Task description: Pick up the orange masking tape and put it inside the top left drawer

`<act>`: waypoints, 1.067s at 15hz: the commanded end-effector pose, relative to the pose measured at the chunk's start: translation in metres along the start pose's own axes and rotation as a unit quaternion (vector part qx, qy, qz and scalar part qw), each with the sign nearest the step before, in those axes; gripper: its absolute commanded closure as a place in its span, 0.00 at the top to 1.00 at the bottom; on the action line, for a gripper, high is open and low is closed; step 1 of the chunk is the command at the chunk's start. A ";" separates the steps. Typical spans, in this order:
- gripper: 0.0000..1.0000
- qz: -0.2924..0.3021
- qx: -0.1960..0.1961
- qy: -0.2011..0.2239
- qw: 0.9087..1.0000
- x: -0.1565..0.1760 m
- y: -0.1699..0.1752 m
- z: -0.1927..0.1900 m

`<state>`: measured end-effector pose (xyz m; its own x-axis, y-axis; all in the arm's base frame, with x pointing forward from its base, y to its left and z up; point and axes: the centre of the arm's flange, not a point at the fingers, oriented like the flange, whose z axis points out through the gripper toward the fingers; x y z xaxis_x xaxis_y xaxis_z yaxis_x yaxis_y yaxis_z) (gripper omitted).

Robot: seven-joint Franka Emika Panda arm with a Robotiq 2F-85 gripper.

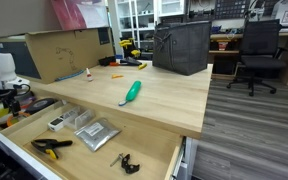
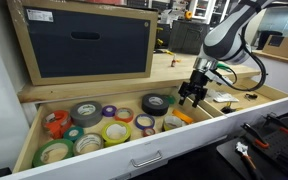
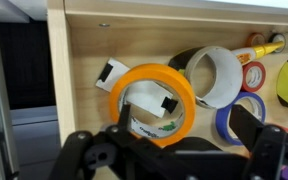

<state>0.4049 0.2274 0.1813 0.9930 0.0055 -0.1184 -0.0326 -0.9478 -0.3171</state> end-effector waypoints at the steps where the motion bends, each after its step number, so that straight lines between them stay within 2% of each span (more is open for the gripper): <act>1: 1.00 0.013 0.033 0.015 0.999 -0.007 0.012 0.002; 7: 1.00 0.026 0.083 0.019 0.996 -0.005 0.007 0.012; 16: 1.00 0.019 0.101 0.020 0.994 0.010 0.014 0.031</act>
<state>0.4032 0.2167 0.1588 0.9911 -0.0460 -0.1247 -0.1002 -0.8751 -0.4735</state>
